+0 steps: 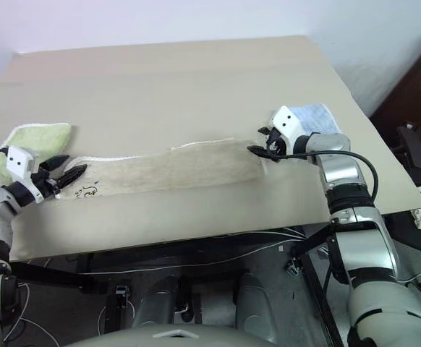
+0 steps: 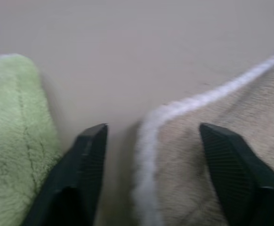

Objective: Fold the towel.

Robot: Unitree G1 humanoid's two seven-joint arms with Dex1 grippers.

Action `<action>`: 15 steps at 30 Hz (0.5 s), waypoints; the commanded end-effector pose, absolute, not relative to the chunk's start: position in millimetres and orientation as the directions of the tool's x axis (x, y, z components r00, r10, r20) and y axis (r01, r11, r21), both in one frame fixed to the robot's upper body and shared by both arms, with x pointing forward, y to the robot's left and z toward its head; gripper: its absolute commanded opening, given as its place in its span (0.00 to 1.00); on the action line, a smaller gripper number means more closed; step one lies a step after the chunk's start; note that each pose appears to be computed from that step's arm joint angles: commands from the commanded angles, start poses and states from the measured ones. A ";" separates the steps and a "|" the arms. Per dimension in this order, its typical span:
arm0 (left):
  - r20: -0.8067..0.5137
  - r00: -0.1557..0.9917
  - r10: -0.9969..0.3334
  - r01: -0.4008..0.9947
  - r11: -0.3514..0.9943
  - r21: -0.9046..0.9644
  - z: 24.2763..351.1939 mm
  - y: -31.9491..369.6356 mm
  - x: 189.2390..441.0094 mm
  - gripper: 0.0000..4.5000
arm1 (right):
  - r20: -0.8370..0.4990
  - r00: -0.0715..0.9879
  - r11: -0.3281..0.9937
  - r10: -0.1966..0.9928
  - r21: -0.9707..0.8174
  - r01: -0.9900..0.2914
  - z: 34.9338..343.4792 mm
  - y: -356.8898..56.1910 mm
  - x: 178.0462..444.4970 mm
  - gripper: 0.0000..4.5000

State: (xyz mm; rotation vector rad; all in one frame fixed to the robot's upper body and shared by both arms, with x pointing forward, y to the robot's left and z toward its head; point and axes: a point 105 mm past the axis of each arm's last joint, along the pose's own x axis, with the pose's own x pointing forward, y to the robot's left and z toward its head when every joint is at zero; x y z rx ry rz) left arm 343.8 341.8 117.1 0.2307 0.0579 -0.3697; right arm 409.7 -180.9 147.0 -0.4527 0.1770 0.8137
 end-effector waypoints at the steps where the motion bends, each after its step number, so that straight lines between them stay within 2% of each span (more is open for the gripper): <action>1: 0.059 0.953 -0.297 0.267 0.917 0.296 152.7 349.5 343.7 0.99 | -0.269 0.697 0.637 0.664 -0.284 -0.716 166.6 -194.3 402.2 0.98; 4: 0.170 0.933 -0.317 0.260 0.921 0.289 169.1 340.1 339.0 0.99 | -0.221 0.701 0.702 0.678 -0.088 -0.707 174.0 -201.5 388.6 0.98; 7: 0.226 0.888 -0.400 0.351 0.908 0.228 176.6 316.3 330.5 0.99 | -0.239 0.684 0.719 0.689 0.116 -0.685 170.5 -206.0 369.7 0.98; 10: 0.217 0.845 -0.489 0.459 0.871 0.175 174.5 289.4 321.8 0.99 | -0.258 0.660 0.708 0.706 0.300 -0.640 165.3 -206.5 352.2 0.98; 15: 0.163 0.804 -0.572 0.556 0.820 0.138 167.9 258.6 315.9 0.99 | -0.281 0.655 0.671 0.702 0.569 -0.475 158.5 -210.3 336.8 0.98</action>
